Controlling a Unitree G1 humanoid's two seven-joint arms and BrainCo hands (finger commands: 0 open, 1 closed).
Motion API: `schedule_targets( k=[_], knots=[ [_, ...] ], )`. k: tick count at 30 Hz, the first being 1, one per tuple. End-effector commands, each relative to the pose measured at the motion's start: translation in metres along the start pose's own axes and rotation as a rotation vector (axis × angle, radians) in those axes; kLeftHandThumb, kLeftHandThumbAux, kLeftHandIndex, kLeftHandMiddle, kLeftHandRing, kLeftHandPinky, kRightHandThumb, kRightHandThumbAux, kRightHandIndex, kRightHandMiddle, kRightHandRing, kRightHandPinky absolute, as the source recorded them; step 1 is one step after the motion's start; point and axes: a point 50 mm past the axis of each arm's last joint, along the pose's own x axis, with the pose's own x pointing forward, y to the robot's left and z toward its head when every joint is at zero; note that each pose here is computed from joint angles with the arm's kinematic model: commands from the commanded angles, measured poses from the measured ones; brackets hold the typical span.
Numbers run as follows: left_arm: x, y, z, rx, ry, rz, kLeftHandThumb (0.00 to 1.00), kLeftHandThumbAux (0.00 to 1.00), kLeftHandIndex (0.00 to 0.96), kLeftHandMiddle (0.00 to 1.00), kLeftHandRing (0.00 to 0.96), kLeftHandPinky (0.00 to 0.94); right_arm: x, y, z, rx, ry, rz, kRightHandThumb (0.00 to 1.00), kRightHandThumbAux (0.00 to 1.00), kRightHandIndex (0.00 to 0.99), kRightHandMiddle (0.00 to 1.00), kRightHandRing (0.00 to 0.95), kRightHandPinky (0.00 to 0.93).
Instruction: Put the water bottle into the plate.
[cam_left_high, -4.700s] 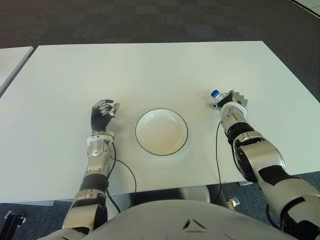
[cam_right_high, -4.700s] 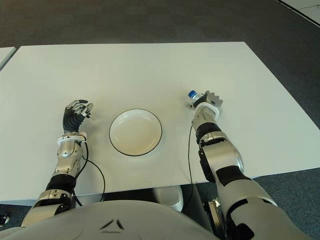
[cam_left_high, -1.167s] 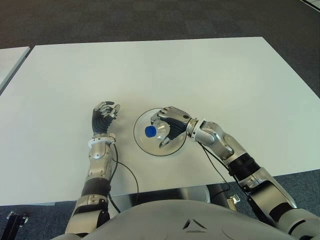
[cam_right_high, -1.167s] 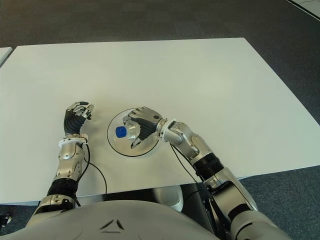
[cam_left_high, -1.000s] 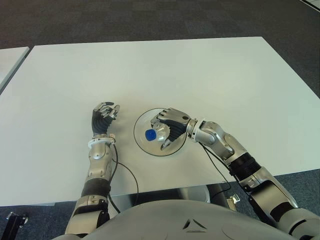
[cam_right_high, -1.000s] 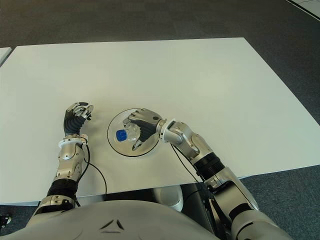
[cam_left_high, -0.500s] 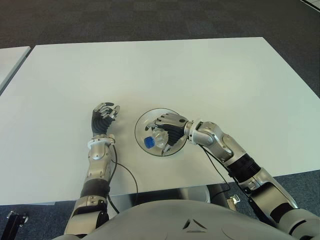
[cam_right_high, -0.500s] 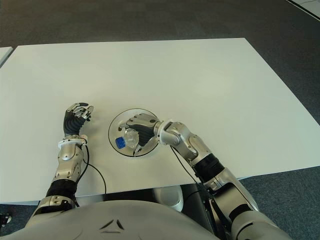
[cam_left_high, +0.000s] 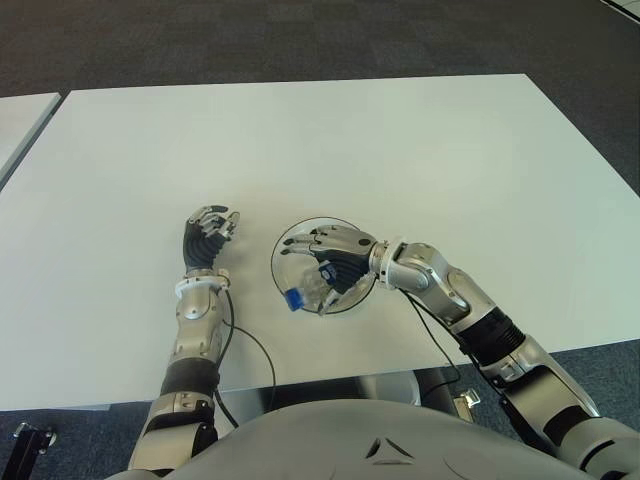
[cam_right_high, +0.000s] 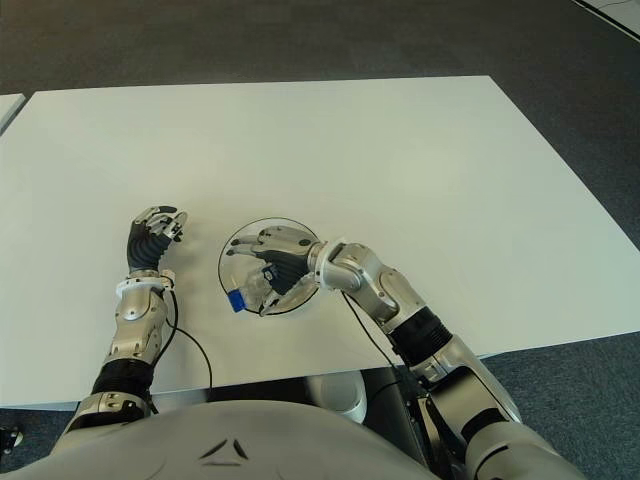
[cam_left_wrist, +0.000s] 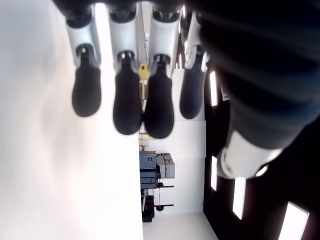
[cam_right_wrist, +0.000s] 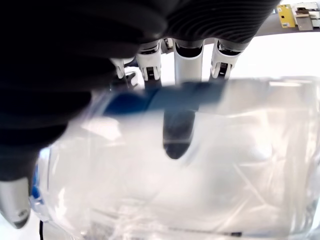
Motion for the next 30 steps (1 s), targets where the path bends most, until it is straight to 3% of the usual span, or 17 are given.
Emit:
schedule_targets(
  k=[1, 10, 21, 30],
  knots=[
    [-0.0019, 0.0027, -0.0017, 0.001, 0.020, 0.004, 0.708, 0.711, 0.435, 0.674, 0.656, 0.648, -0.0010, 0.0029, -0.0003, 0.021, -0.009, -0.036, 0.259, 0.511, 0.000, 0.000, 0.000, 0.000],
    [-0.0020, 0.0032, -0.0013, -0.005, 0.018, 0.000, 0.709, 0.710, 0.436, 0.678, 0.659, 0.639, -0.0017, 0.0038, 0.0013, 0.063, -0.027, -0.160, 0.260, 0.446, 0.000, 0.000, 0.000, 0.000],
    [-0.0018, 0.0041, -0.0018, -0.011, 0.011, 0.003, 0.709, 0.710, 0.436, 0.680, 0.663, 0.648, -0.0012, 0.0049, 0.0026, 0.058, -0.055, -0.313, 0.162, 0.446, 0.000, 0.000, 0.000, 0.000],
    [-0.0019, 0.0038, -0.0023, -0.019, 0.009, 0.005, 0.709, 0.710, 0.436, 0.678, 0.660, 0.645, -0.0013, 0.0033, 0.0017, -0.027, -0.044, -0.544, 0.068, 0.463, 0.000, 0.000, 0.000, 0.000]
  ],
)
